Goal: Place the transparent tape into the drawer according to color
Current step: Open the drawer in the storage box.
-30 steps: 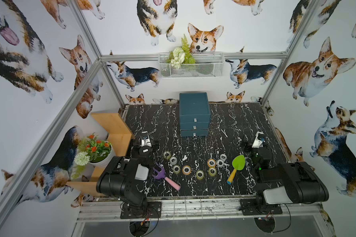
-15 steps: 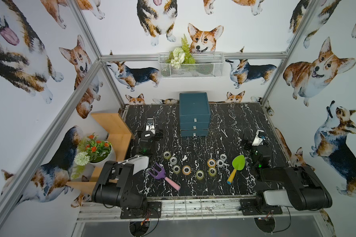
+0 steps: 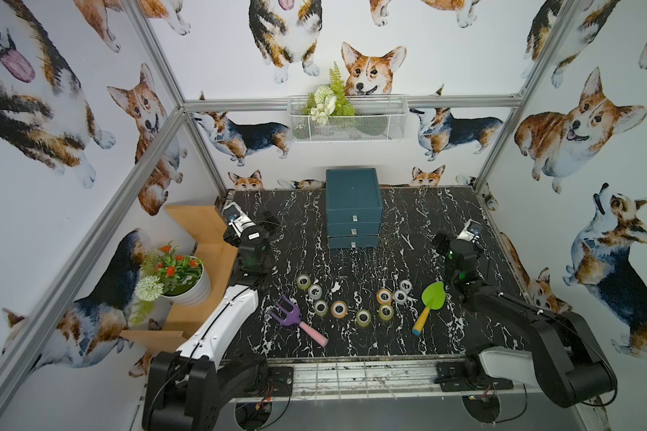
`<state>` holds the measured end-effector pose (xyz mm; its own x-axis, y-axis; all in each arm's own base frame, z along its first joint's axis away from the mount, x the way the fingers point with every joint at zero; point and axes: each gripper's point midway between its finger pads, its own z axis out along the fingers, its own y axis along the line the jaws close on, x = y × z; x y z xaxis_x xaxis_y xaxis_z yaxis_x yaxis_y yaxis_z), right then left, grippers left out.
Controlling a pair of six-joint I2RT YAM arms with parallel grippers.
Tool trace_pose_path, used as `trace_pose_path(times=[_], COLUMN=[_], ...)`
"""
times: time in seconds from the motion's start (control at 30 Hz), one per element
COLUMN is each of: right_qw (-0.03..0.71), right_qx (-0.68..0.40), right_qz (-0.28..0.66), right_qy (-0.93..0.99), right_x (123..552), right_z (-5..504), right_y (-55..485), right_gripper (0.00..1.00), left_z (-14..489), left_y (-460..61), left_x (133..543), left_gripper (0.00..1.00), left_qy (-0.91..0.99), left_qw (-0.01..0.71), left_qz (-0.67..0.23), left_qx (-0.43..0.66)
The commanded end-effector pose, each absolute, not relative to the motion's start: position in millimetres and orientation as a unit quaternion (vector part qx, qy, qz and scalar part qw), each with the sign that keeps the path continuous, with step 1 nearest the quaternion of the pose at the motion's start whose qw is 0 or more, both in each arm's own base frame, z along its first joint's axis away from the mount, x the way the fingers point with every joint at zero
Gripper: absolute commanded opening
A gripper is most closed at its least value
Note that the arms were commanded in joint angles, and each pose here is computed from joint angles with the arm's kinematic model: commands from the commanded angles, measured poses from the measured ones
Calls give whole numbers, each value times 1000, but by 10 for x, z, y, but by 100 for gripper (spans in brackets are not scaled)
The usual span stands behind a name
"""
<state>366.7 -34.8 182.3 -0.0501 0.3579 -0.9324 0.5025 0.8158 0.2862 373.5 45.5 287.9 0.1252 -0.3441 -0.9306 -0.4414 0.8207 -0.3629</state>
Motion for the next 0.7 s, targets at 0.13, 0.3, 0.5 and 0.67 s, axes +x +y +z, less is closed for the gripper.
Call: trace_pose_path(times=[0.13,0.3,0.5,0.67], right_qw=[551,518,476,488], right_qx=[400,322,251,193], right_qz=[107,70,102,224], right_qy=[725,790,837,821], right_x=[3576,3564,3460,3337], right_z=[1399,1349,1267,1445], right_y=[-243,149,576,1055], right_gripper=[100,98,97,88], left_z=[2923,2730,2363,2447], left_y=[240,-153,-748,-1173], left_x=[3764,3832,3637,3609], left_gripper=[99,99,97,96], left_qy=[701,762,819,832], left_qw=[635,566,499,482], left_qz=[-95,-171,-203,-242], left_qx=[-310,-266,-198,-130])
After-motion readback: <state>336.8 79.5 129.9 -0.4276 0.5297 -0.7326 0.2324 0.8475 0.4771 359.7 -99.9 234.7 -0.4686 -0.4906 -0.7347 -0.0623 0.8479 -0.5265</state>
